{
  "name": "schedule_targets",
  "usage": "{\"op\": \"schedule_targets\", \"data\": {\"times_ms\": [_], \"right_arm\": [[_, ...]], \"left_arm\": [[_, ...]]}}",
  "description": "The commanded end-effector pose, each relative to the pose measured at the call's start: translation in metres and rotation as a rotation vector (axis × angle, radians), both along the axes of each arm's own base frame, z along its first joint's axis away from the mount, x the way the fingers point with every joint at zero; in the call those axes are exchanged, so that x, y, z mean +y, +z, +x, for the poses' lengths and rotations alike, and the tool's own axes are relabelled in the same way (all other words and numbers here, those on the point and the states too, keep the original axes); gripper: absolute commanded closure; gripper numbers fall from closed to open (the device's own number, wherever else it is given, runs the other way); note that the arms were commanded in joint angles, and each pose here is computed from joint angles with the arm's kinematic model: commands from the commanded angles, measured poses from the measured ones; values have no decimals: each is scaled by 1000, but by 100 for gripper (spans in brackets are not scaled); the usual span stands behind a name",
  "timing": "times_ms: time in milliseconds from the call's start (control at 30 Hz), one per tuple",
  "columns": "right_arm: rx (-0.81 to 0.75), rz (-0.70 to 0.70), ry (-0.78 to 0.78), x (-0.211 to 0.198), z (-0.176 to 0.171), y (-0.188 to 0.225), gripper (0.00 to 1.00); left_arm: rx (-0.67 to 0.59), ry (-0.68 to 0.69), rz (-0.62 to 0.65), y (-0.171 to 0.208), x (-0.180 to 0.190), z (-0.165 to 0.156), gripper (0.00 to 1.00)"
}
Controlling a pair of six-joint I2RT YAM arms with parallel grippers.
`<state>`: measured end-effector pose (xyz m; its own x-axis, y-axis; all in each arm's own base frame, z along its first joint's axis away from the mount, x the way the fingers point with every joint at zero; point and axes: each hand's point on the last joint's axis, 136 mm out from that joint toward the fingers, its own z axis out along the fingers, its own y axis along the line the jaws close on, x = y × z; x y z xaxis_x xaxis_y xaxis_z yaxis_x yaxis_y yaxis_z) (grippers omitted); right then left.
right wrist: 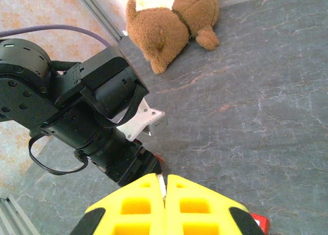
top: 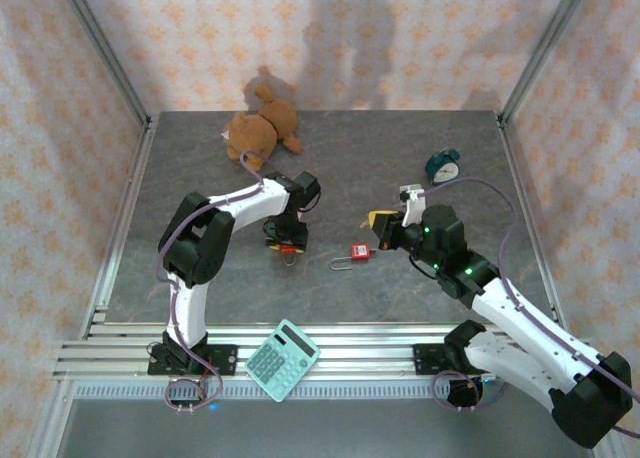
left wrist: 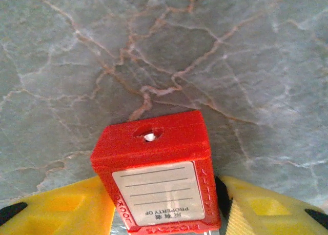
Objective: Unlock with the key
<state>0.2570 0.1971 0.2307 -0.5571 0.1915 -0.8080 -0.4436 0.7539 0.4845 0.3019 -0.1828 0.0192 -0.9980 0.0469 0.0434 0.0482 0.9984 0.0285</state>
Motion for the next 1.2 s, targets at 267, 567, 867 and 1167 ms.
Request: {"op": "schedule_targets", "data": {"times_ms": [267, 567, 867, 1167], "right_arm": [[-44, 26, 2, 0, 0, 10, 97], [-42, 34, 7, 1, 0, 13, 97], [-25, 46, 13, 5, 3, 13, 97], [-11, 121, -20, 7, 9, 27, 97]], "left_arm": [[-72, -28, 116, -1, 33, 3, 54], [-94, -95, 146, 6, 40, 2, 58], [-337, -206, 14, 68, 4, 19, 59], [-863, -337, -266, 140, -56, 12, 61]]}}
